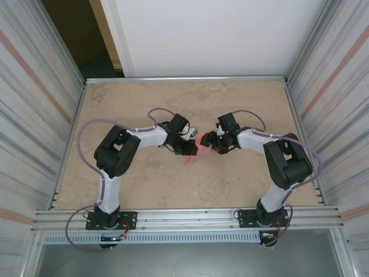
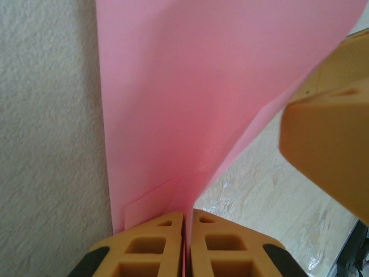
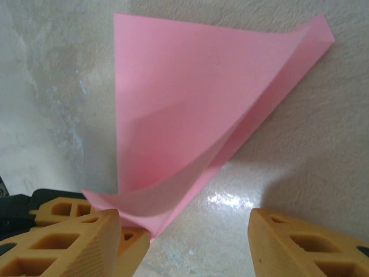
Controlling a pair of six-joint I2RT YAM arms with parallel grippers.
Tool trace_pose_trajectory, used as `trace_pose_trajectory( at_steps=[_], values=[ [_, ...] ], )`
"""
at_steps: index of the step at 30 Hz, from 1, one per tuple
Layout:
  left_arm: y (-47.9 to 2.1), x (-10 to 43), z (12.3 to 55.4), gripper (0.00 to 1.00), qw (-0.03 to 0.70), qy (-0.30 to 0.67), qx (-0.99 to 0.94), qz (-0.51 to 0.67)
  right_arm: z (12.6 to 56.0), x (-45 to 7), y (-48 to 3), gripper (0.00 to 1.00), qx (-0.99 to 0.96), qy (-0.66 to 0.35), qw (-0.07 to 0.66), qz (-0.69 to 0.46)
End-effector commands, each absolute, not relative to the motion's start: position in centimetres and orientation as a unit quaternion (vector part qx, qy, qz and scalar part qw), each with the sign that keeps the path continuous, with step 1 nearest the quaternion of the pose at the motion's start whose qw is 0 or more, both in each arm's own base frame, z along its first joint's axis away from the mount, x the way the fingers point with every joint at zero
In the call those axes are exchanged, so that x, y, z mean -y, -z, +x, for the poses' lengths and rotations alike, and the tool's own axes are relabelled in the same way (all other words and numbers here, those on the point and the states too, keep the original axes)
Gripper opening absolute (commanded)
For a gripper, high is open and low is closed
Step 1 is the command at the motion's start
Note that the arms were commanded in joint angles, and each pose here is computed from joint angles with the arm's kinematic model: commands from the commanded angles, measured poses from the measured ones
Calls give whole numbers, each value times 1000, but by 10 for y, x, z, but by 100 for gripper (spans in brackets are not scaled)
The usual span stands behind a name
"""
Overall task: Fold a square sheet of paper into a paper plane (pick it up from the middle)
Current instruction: Fold the wing for the fifth time at the center of the table.
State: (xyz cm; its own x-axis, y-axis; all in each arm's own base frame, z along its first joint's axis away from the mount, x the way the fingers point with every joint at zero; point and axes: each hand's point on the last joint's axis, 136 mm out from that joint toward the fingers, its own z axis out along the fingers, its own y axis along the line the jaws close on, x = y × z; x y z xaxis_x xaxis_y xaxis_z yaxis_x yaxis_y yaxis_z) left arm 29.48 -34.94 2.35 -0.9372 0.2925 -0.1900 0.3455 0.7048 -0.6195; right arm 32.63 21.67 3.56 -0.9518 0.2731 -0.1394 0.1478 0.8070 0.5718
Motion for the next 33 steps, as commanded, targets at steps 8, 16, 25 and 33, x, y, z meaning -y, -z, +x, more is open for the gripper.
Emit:
trace_pose_trajectory(
  at_steps=[8, 16, 25, 33],
  values=[
    [-28, 352, 294, 13, 17, 361, -918, 162, 327, -216, -14, 57, -958, -254, 84, 103],
    [-58, 352, 294, 21, 56, 381, -906, 178, 322, -208, 14, 55, -967, -212, 49, 132],
    [-62, 334, 285, 32, 79, 356, -914, 179, 321, -209, 20, 56, -967, -209, 38, 137],
    [-50, 329, 278, 34, 64, 345, -920, 174, 320, -209, 22, 58, -968, -204, 31, 142]
  ],
)
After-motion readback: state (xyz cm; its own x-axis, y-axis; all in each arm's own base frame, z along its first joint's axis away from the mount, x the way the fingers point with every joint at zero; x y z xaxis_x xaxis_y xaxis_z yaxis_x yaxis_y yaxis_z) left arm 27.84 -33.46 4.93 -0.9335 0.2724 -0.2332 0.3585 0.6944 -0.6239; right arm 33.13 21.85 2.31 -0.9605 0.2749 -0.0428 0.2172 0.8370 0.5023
